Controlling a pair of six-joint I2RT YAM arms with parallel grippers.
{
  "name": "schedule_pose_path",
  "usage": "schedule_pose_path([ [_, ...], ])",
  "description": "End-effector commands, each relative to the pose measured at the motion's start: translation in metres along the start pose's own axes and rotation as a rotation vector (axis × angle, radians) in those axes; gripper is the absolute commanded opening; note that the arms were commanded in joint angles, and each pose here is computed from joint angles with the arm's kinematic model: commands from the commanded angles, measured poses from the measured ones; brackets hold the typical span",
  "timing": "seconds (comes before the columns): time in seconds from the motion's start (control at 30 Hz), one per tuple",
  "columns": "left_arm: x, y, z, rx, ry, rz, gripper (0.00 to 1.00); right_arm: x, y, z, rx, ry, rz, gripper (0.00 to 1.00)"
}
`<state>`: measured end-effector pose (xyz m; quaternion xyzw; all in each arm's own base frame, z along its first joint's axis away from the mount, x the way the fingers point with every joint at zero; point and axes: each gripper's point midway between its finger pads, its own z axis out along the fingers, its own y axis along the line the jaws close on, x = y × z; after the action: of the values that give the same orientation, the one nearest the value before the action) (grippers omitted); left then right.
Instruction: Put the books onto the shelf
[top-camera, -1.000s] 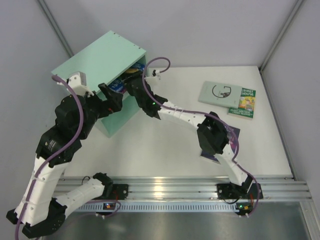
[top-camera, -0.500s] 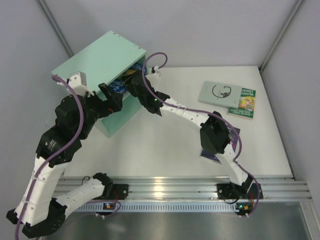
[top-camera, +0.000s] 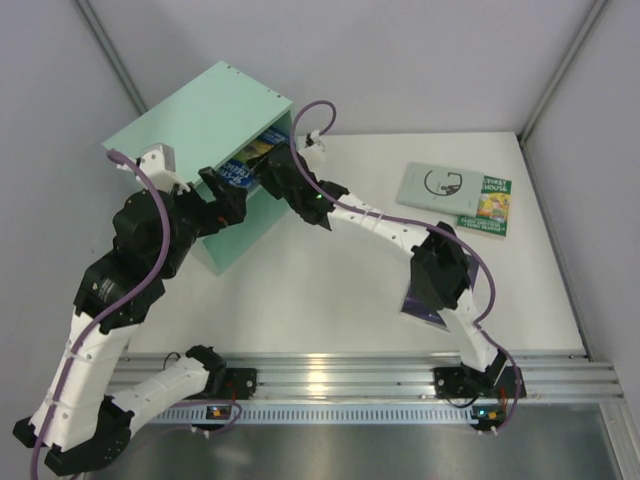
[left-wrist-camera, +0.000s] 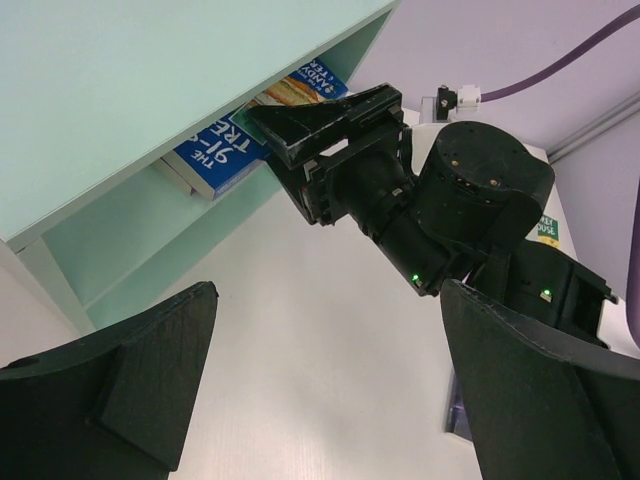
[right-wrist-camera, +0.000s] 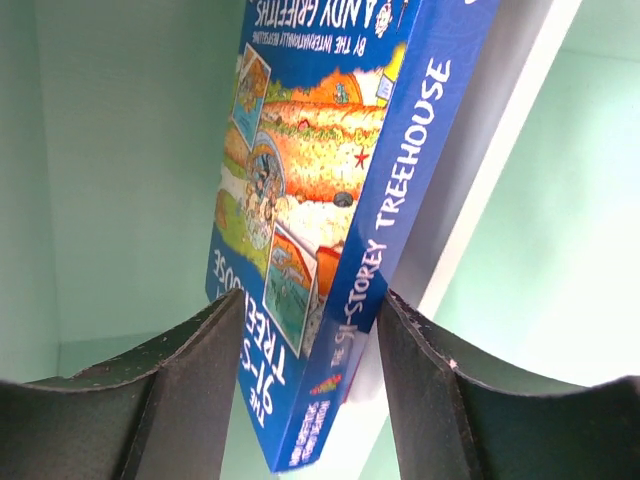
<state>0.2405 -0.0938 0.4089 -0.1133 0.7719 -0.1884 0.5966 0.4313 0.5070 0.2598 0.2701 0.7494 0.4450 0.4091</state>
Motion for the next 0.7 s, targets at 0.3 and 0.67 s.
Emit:
schedule_pose_path([
  [0.3,-0.005,-0.009,0.004,0.036,-0.024,-0.012,0.99,-0.035,0.052,-0.03,-0.142,-0.018,0.048,0.42],
  [0.67,-0.005,-0.007,0.004,0.033,-0.03,-0.013,0.99,-0.032,0.045,-0.017,-0.166,-0.034,0.074,0.21],
])
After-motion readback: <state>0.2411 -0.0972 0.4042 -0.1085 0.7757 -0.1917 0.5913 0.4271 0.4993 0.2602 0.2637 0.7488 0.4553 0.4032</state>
